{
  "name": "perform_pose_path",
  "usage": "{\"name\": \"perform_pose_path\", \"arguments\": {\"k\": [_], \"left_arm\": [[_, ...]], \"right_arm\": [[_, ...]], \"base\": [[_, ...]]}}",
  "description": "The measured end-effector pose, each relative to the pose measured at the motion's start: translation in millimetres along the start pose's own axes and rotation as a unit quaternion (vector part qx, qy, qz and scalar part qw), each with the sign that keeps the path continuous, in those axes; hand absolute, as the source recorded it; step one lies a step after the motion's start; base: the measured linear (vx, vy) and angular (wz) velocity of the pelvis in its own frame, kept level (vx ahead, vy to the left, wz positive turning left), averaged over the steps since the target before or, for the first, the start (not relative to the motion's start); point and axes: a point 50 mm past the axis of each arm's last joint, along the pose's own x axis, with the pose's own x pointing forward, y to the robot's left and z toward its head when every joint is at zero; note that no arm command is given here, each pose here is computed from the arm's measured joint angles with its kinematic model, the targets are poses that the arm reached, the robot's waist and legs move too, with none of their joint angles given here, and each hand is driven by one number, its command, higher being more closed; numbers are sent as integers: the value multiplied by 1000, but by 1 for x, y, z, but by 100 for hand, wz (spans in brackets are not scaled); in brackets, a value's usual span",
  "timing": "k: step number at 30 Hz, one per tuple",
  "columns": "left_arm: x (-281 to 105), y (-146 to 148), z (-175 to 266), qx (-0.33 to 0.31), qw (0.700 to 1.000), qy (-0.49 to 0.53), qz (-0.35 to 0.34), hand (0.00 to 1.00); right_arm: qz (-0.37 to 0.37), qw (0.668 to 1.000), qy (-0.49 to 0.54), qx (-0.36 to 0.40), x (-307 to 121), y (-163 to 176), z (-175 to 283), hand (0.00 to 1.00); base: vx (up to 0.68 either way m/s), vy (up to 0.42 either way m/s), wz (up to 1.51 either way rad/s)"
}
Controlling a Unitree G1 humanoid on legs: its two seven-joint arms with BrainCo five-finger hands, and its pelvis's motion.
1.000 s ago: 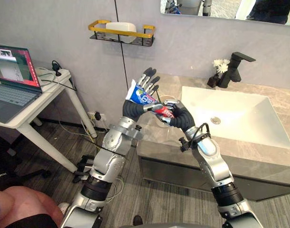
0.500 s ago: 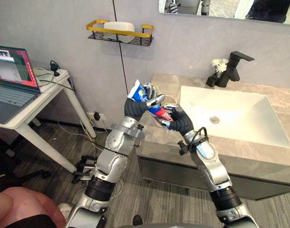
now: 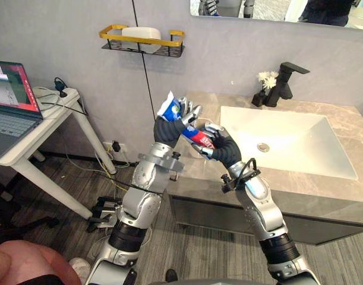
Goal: Organize washtable
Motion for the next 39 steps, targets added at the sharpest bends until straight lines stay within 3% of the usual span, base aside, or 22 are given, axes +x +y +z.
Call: {"name": "perform_pose_path", "arguments": {"k": [12,39], "left_arm": [[50,-12,59,89,987,-121,-47,100],[72,24,36,212,975,-55,30,100]], "right_arm": [[1,997,48,66,-19,6,-23,0],[-100,973,137,155,-98,0,-62,0]], "base": [[-2,8,-2],[-1,26,-6]]}}
